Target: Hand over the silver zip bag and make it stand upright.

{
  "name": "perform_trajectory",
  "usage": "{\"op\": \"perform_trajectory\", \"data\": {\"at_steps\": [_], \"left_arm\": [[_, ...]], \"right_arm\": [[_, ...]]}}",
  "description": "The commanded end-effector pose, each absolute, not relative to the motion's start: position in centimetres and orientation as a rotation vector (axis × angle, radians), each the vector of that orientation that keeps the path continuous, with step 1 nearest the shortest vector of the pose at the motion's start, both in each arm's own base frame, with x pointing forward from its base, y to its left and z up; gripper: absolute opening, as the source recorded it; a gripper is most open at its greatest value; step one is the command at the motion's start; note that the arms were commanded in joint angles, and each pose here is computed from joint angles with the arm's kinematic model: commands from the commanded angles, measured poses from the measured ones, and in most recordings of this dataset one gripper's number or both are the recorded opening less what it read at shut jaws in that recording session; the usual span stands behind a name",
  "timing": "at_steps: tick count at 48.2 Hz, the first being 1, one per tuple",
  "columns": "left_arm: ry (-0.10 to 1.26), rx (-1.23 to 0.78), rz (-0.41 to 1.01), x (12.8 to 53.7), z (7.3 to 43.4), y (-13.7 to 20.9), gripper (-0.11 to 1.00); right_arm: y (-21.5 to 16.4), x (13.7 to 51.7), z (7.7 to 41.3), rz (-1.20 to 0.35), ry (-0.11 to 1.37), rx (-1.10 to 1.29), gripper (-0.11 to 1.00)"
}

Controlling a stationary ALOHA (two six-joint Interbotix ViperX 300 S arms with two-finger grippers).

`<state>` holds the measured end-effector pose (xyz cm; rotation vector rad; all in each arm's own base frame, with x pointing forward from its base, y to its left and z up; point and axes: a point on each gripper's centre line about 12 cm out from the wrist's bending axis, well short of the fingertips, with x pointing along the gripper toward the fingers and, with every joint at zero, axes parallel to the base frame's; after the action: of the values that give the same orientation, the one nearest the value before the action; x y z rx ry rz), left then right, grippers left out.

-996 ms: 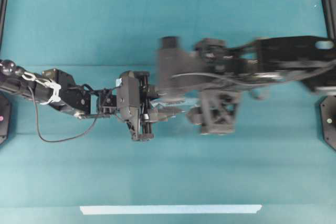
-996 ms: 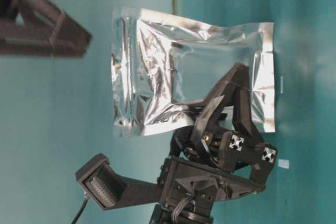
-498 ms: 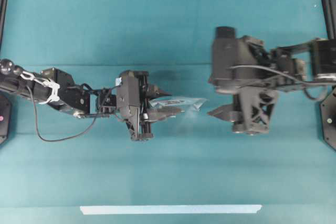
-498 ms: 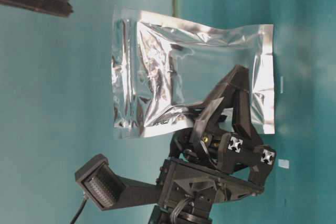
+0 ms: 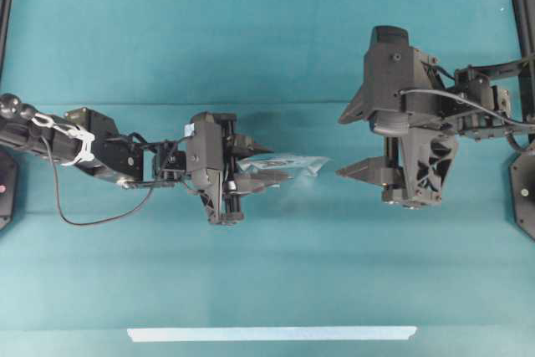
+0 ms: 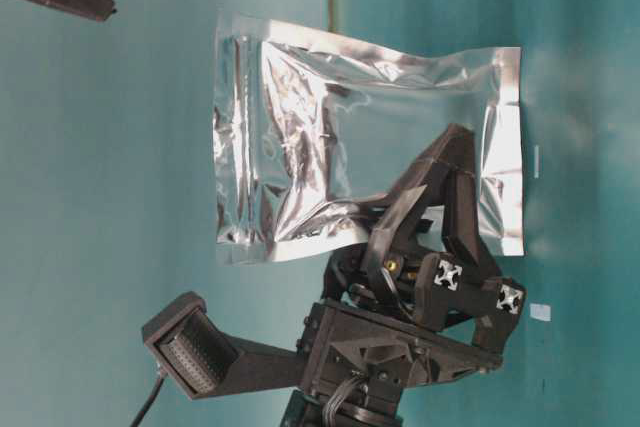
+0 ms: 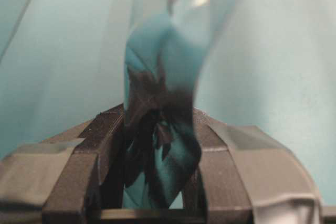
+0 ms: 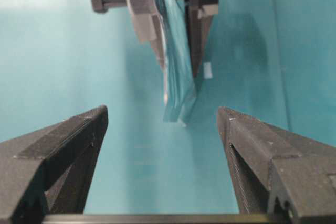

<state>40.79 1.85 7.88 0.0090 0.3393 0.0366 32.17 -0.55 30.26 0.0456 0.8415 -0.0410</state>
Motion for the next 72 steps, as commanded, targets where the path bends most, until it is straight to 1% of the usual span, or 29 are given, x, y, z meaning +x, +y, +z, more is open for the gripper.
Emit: {"op": "perform_trajectory", "data": {"at_steps": [1, 31, 52, 72], "left_arm": [[0.339, 0.008, 0.034, 40.80, 8.06, 1.73, 0.27], [0.338, 0.010, 0.034, 40.69, 8.20, 1.72, 0.27], [0.335, 0.011, 0.032, 40.58, 8.39, 1.66, 0.27], [0.361, 0.012, 0.033, 40.36, 8.13, 1.66, 0.27]], "right_arm": [[-0.44, 31.95, 31.39, -0.040, 0.805, 0.053, 0.86], [-0.43, 31.45, 31.17, -0.040, 0.802, 0.053, 0.86], [-0.43, 31.73, 31.41, -0.039, 0.768, 0.055, 0.86], [-0.22, 31.76, 31.35, -0.033, 0.763, 0.055, 0.86]]}}
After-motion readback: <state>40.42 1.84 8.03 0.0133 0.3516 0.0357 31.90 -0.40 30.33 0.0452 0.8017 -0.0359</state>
